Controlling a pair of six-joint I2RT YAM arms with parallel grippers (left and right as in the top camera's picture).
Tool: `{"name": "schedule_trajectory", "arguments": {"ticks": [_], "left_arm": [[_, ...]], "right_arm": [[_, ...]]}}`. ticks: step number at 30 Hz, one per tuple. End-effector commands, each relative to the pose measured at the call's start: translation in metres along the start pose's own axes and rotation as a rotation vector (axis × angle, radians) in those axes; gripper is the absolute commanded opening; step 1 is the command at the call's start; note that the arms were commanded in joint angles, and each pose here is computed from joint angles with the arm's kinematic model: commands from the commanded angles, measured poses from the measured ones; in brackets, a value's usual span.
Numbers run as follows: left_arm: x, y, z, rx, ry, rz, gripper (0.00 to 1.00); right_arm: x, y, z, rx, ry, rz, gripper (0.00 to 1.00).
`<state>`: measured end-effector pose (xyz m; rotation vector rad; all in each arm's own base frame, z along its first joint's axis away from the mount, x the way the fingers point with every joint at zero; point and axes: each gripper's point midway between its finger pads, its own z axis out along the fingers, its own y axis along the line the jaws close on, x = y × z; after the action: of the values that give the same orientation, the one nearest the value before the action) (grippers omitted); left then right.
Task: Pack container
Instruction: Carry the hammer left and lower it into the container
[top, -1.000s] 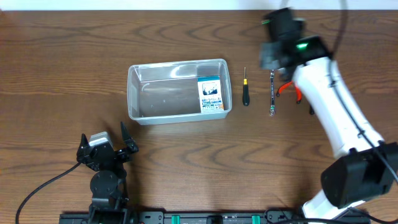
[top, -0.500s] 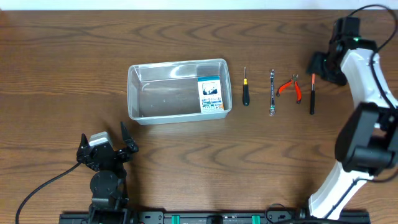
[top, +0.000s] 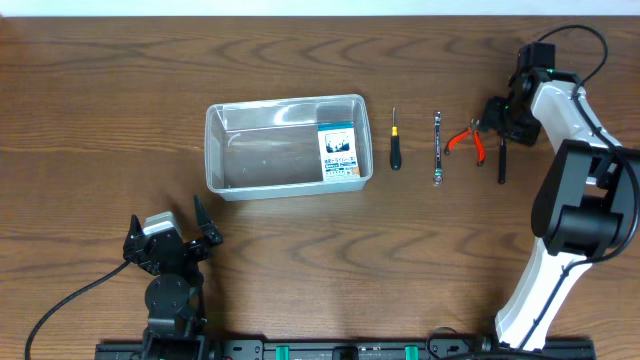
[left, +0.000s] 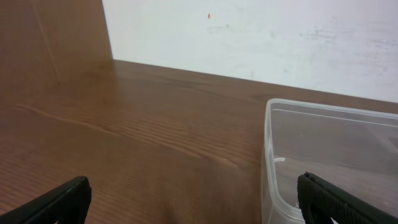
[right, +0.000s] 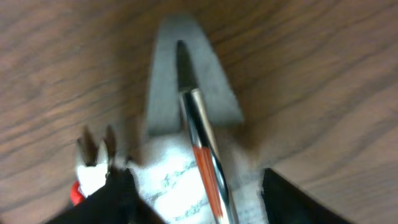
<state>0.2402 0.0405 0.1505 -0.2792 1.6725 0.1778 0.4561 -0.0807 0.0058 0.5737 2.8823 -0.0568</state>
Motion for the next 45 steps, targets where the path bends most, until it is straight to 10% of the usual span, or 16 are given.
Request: {"name": "schedule_trajectory", "arguments": {"ticks": [1,14,23,32,45], "left_arm": [[0.016,0.004,0.001,-0.021,0.042,0.02,0.98],[0.016,0.004,0.001,-0.021,0.042,0.02,0.98],[0.016,0.004,0.001,-0.021,0.042,0.02,0.98],[0.016,0.004,0.001,-0.021,0.042,0.02,0.98],[0.016,0.004,0.001,-0.021,0.042,0.02,0.98]], "right_arm": [[0.002,-0.005,0.01,0.017,0.011,0.001,0.49],[0.003,-0.006,-0.005,0.015,0.017,-0.004,0.11],[-0.02,0.039,-0.142,-0.123,-0.23,-0.072,0.01],[0.071,0.219,-0.261,-0.516,-0.453,-0.864,0.01],[0.214,0.363,-0.202,-0.596,-0.626,-2.067,0.01]]}}
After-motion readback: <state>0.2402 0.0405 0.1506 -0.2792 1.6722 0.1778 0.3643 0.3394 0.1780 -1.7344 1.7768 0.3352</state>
